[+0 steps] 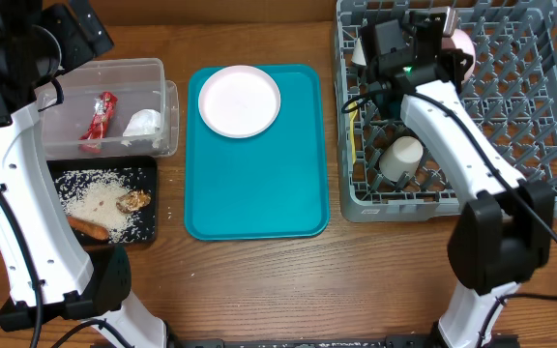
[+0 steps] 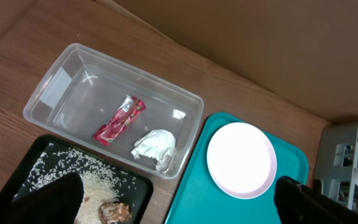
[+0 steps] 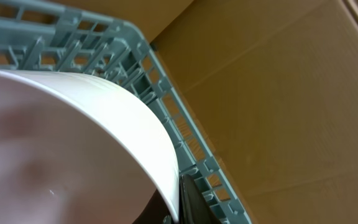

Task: Sort waste into correct bins and load items into the dishwasher
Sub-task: 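Carry the pink bowl right and place it in the rack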

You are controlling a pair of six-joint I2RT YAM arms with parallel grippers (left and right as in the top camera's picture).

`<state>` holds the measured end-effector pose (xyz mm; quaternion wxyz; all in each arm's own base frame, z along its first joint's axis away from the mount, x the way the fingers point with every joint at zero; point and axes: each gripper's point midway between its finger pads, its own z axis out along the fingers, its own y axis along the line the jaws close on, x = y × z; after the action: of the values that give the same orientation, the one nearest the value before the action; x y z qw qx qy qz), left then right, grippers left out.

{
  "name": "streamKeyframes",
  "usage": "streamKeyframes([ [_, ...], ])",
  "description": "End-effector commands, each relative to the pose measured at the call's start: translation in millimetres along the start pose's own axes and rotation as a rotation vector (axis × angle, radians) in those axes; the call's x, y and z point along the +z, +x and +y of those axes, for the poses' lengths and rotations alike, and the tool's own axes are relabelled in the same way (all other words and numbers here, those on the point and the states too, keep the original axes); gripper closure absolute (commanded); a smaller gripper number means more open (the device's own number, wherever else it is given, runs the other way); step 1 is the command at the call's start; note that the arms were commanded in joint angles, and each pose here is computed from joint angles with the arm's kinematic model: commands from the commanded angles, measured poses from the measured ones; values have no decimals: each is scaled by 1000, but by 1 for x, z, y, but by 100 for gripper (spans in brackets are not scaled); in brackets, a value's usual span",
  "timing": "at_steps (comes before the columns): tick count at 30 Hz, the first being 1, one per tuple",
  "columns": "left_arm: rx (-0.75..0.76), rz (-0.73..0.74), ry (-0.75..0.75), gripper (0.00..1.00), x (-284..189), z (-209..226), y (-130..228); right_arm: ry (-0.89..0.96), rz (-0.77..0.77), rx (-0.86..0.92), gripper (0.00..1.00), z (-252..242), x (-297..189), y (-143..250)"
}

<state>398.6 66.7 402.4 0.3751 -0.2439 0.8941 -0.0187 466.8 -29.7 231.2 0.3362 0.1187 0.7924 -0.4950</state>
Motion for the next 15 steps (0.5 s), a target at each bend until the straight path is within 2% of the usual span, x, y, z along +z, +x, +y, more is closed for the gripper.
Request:
streamKeyframes([
  [1, -13, -3, -11, 0, 2, 1, -1, 28, 9, -59, 96, 16, 8, 8],
  [8, -13, -3, -11, 0, 2, 1, -1, 23, 17, -115, 96, 39, 10, 19],
  [15, -13, -3, -11, 0, 2, 1, -1, -90, 44, -140, 96, 60, 3, 28],
])
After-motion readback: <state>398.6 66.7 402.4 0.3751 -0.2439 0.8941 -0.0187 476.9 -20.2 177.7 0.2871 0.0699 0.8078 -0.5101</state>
